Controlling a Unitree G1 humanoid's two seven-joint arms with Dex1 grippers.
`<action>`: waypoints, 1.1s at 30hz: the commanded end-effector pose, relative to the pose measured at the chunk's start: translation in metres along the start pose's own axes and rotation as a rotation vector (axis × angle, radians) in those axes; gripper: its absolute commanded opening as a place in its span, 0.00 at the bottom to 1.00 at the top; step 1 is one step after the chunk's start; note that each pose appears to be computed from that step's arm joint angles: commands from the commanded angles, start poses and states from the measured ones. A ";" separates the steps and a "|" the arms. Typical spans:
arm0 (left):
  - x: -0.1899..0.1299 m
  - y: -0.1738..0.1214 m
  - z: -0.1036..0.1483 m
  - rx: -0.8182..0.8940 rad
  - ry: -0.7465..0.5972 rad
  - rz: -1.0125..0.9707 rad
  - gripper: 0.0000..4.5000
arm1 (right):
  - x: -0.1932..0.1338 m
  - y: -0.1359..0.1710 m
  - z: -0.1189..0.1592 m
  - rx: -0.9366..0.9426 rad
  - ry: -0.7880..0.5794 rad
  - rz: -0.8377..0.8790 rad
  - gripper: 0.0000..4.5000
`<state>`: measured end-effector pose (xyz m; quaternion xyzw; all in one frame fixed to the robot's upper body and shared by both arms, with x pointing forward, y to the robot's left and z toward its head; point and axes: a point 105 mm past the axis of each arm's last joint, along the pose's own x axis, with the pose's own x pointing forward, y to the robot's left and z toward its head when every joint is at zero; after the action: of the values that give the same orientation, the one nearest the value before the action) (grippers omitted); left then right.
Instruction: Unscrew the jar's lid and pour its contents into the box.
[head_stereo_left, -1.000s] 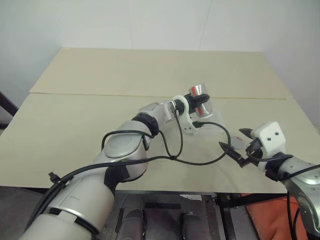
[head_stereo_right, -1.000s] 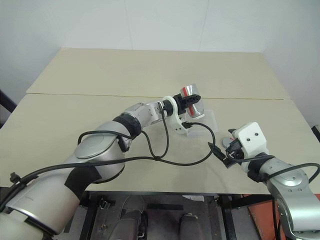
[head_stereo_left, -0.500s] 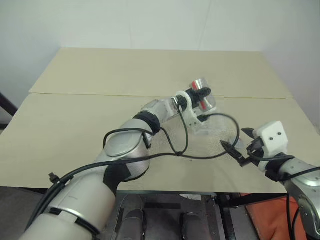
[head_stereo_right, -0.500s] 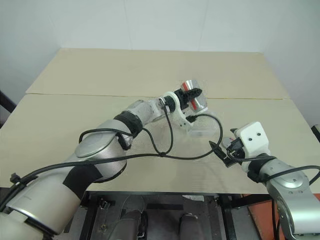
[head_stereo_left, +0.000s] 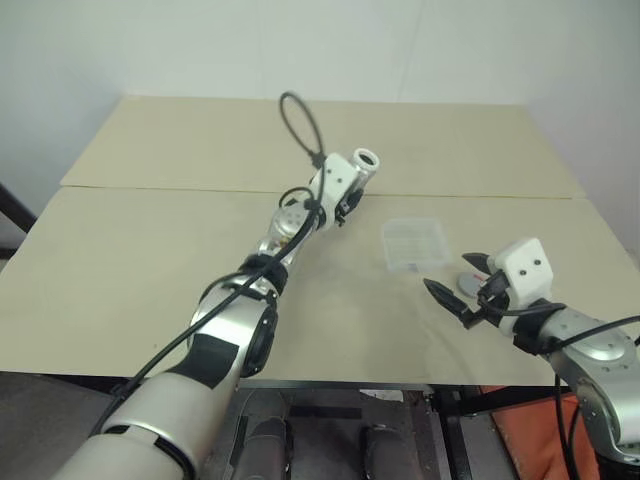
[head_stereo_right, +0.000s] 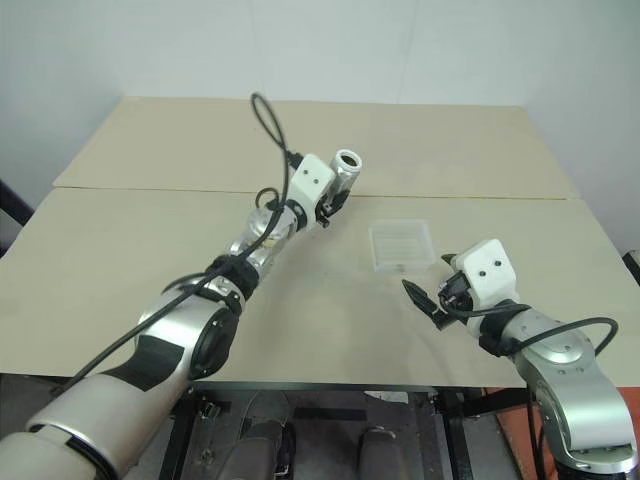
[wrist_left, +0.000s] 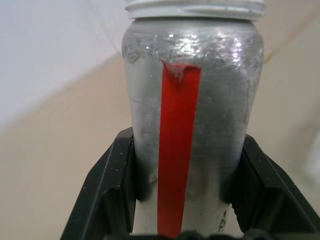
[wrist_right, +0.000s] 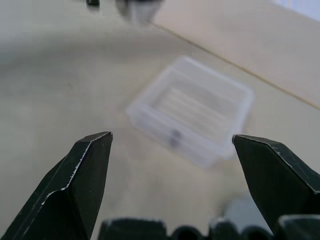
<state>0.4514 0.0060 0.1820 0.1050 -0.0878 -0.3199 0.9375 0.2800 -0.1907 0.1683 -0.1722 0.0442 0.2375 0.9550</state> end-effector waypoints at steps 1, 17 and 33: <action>-0.011 -0.002 0.030 -0.063 -0.253 0.005 0.47 | 0.004 0.002 0.009 -0.031 -0.054 0.001 0.99; -0.063 -0.016 -0.033 0.012 -0.121 0.096 0.47 | 0.023 0.005 0.007 -0.075 -0.053 0.055 0.99; -0.067 -0.020 -0.062 -0.152 -0.034 0.141 0.47 | 0.024 0.009 0.001 -0.072 -0.042 0.057 0.99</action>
<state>0.4021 0.0396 0.1138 0.0357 -0.0937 -0.2637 0.9594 0.2980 -0.1748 0.1515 -0.1887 0.0488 0.2697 0.9430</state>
